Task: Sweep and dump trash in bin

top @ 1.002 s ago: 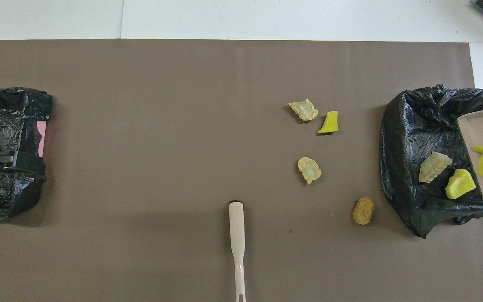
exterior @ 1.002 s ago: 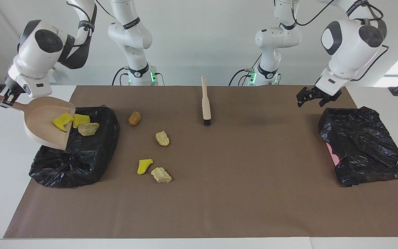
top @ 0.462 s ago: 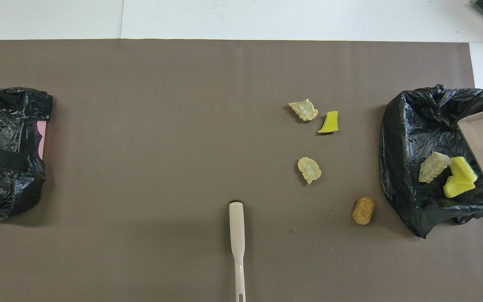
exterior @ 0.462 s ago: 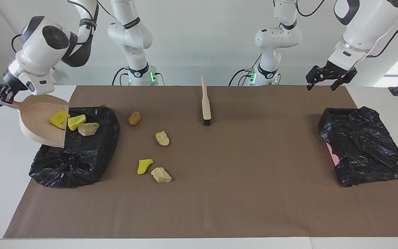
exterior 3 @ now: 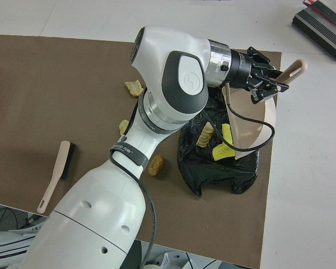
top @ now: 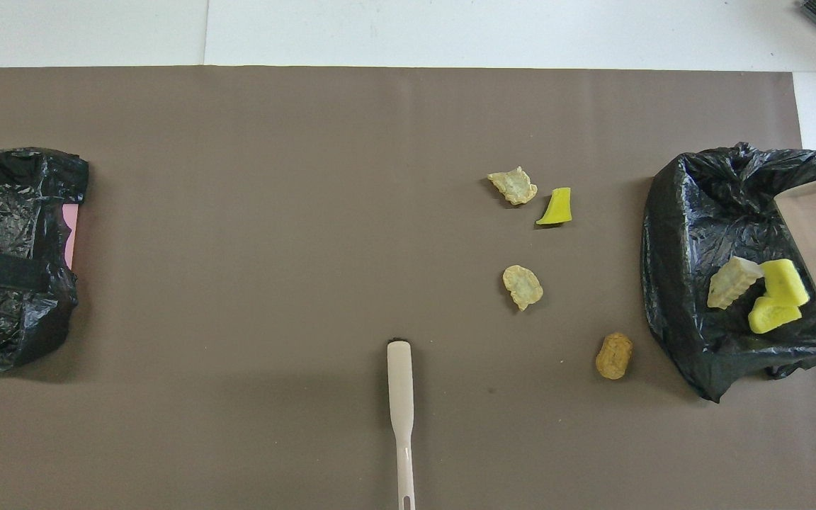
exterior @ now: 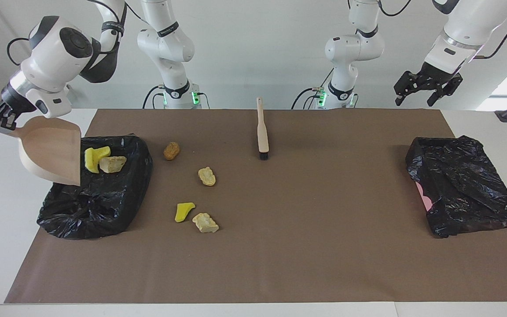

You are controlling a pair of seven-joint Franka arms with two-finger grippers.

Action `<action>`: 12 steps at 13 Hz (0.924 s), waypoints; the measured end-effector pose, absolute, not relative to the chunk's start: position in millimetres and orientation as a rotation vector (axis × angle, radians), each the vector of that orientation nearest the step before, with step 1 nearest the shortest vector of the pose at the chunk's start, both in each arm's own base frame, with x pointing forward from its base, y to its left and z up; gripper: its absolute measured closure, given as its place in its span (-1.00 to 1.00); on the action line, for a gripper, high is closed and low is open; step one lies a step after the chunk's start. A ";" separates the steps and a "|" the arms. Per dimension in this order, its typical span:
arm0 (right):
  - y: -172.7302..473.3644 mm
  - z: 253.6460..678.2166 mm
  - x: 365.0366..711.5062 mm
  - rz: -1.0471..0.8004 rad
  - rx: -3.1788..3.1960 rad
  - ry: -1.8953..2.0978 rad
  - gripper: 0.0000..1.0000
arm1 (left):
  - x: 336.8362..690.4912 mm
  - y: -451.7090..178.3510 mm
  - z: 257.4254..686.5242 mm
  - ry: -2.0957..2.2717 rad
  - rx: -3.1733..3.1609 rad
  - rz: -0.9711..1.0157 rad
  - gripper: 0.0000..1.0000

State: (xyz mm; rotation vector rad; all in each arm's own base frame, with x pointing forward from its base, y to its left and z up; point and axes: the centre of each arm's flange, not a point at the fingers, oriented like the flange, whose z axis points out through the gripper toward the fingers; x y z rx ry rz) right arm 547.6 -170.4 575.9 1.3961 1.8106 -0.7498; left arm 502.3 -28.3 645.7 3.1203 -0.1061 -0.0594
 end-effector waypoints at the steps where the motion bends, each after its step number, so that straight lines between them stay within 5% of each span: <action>1: -170.0 579.9 546.6 -0.722 1.432 1.809 0.37 | 502.3 -28.3 645.5 -0.106 3.120 -0.061 -1.00; 12: -161.8 564.2 531.1 -0.330 2.111 1.786 0.37 | 501.5 -28.3 644.2 -0.106 3.120 -0.074 -1.00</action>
